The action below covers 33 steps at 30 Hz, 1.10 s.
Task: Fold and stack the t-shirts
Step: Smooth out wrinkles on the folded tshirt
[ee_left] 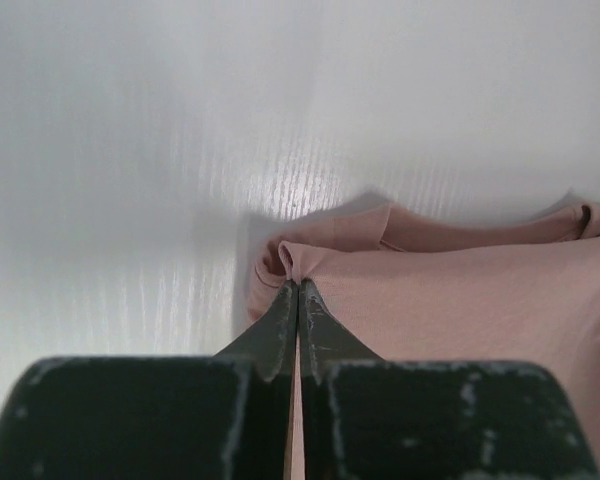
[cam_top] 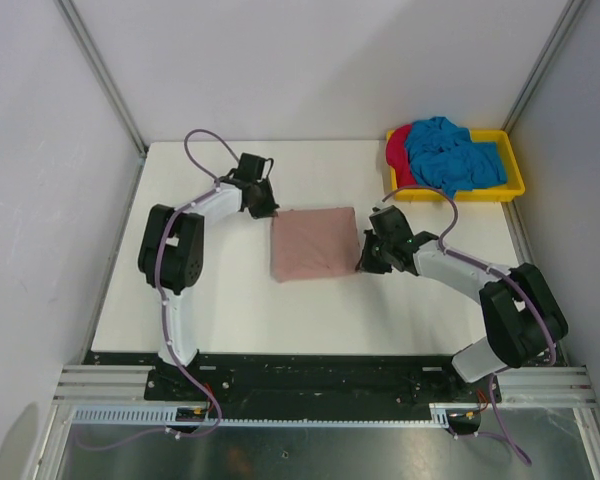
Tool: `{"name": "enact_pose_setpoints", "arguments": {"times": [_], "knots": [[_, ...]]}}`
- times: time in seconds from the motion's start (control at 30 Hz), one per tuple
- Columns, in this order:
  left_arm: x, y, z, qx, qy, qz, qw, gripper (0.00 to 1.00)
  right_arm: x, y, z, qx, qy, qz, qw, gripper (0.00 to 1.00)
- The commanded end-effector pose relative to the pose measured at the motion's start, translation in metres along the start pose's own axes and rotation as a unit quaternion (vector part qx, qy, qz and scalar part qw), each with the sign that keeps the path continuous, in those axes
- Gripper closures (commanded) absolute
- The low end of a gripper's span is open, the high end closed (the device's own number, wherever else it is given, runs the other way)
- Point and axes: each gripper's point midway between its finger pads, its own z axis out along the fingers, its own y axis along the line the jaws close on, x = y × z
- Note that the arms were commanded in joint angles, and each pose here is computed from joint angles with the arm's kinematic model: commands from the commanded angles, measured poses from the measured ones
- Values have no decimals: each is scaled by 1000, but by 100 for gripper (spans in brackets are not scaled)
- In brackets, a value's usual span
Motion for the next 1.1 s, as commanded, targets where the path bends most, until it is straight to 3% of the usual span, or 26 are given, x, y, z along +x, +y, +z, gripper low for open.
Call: {"name": "enact_pose_setpoints", "arguments": {"times": [0.0, 0.1, 0.23, 0.37, 0.7, 1.07], "knots": [[-27, -5, 2, 14, -28, 27, 999, 100, 11, -18, -5, 29, 13, -6, 999, 100], [-20, -15, 2, 41, -11, 30, 999, 97, 16, -17, 3, 24, 24, -3, 999, 100], [-7, -17, -24, 53, -7, 31, 998, 67, 21, -15, 14, 18, 33, 2, 999, 100], [17, -2, -60, 44, -10, 28, 999, 55, 22, -13, 18, 15, 35, 9, 999, 100], [114, 12, -123, 63, 17, 32, 997, 63, 21, -12, 19, 14, 34, 18, 999, 100], [166, -4, -105, 71, 73, 62, 993, 66, 20, -13, 20, 15, 32, 21, 999, 100]]}}
